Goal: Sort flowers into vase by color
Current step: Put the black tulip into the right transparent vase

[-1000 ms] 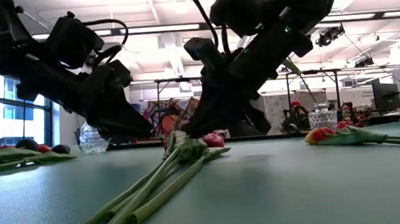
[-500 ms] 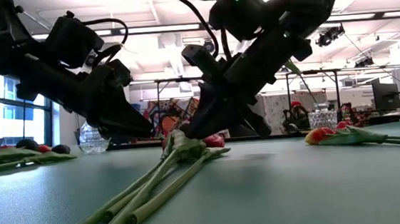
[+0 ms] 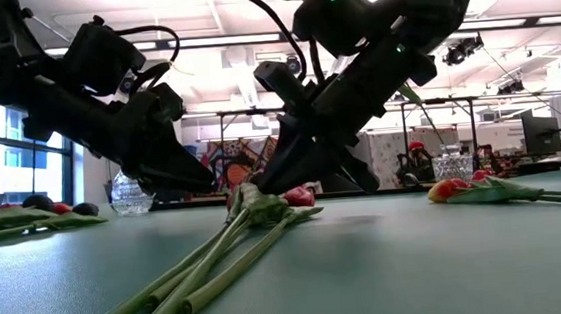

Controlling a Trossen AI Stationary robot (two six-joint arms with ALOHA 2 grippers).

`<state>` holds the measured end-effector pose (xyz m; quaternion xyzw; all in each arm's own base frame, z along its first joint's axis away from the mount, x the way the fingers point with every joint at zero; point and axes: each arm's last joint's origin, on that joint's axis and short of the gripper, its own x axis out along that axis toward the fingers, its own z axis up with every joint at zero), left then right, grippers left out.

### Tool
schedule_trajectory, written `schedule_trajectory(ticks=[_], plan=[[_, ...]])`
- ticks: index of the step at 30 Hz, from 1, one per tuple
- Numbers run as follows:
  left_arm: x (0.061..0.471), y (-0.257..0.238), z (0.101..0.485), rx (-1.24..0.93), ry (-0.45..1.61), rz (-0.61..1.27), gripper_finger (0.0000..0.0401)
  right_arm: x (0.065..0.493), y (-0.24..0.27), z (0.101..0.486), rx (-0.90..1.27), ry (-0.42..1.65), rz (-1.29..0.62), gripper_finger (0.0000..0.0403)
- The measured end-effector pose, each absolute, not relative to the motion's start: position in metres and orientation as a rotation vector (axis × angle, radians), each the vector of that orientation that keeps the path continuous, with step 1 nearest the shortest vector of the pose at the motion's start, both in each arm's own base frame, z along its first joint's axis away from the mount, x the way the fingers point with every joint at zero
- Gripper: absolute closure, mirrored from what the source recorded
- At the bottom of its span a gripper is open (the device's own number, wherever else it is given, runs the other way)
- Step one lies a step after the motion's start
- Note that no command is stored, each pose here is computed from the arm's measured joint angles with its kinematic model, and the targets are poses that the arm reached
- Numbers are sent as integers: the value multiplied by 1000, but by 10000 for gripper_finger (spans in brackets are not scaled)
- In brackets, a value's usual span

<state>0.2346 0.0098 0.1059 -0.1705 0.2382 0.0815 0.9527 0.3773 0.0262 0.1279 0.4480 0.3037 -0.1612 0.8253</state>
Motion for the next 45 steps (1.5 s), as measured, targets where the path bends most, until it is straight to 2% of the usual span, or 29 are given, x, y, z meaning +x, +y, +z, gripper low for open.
schedule_trajectory(ticks=[22, 29, 39, 45], plan=[[235, 10, 106, -340, 479, 186, 238, 378, 28, 130, 1007, 609, -365, 361], [235, 11, 106, -337, 476, 198, 238, 381, 28, 109, 1058, 645, -390, 361], [234, 11, 106, -337, 483, 199, 238, 386, 26, 112, 1016, 587, -330, 362], [234, 11, 106, -337, 483, 199, 238, 387, 26, 113, 991, 578, -314, 393]])
